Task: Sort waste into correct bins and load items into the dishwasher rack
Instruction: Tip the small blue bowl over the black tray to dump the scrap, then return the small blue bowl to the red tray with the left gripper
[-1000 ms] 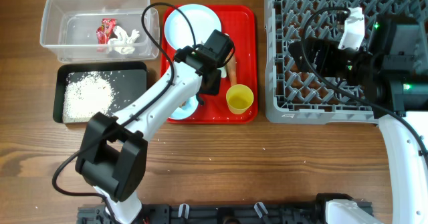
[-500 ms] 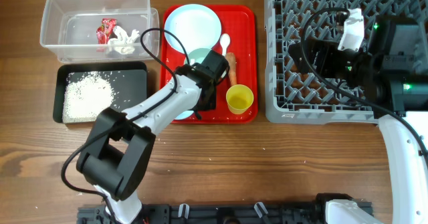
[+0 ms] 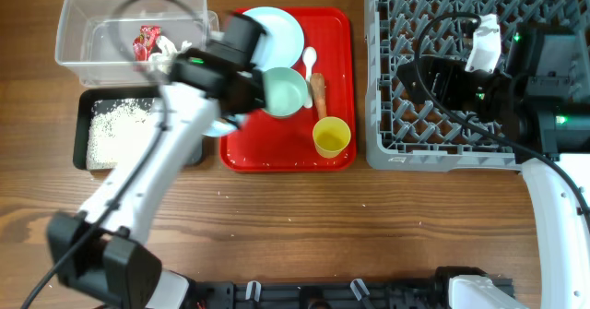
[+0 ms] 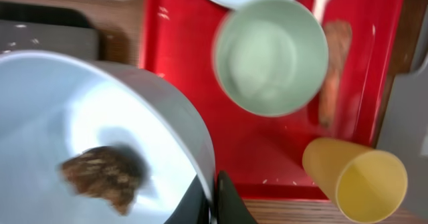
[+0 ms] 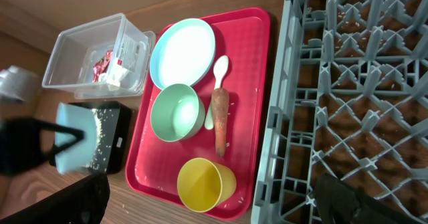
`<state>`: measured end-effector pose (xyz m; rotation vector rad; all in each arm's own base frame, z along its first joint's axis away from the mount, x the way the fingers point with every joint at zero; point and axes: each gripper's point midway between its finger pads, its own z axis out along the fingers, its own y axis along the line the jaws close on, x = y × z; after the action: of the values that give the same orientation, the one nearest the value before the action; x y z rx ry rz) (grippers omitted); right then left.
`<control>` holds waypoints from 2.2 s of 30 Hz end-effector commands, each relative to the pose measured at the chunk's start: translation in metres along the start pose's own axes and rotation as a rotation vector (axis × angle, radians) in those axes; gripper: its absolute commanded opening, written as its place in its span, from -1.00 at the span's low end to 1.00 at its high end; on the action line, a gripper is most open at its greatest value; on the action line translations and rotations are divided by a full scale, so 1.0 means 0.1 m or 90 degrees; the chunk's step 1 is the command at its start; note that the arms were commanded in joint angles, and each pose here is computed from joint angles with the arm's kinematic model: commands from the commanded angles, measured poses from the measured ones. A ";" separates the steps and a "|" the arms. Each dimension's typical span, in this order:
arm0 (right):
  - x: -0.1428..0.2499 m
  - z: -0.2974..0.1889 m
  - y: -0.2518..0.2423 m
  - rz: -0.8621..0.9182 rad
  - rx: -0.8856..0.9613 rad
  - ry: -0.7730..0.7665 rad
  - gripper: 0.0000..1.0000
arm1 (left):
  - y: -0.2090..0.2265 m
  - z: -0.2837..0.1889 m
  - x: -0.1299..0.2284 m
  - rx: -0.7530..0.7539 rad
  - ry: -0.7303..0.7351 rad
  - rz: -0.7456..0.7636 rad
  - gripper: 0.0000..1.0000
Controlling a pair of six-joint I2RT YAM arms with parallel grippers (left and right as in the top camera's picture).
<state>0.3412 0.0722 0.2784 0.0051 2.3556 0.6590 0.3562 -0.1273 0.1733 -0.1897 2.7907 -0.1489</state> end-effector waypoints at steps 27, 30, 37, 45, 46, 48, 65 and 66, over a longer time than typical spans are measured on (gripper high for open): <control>0.01 0.04 0.03 -0.011 -0.010 0.010 1.00 | 1.89 -0.23 -0.65 0.823 -0.069 -0.401 -0.92; 0.01 0.04 0.03 -0.011 -0.010 0.009 0.99 | 1.89 -0.29 -0.68 0.850 -0.061 -0.426 -0.92; 0.01 0.04 0.03 -0.012 -0.010 0.009 0.99 | 1.89 -0.29 -0.68 0.855 -0.030 -0.466 -0.92; 0.01 0.04 0.03 -0.013 -0.010 0.008 0.99 | 1.56 -0.14 -0.57 0.770 0.032 -0.407 -0.92; 0.01 0.04 0.03 -0.013 -0.010 0.008 0.99 | 1.42 -0.08 -0.52 0.732 0.055 -0.373 -0.92; 0.01 0.04 0.03 -0.013 -0.009 0.008 0.99 | 1.13 0.04 -0.38 0.649 0.099 -0.296 -0.92; -0.01 0.04 0.00 -0.015 -0.001 0.004 0.99 | -0.16 1.05 0.63 0.035 0.208 0.113 -0.92; -0.01 0.04 0.00 -0.015 -0.001 0.004 1.00 | -0.25 1.05 0.66 0.040 0.204 0.126 -0.92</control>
<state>0.3413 0.0721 0.2784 0.0053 2.3557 0.6586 0.3306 -0.1665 0.0651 0.1581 3.1168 -0.4216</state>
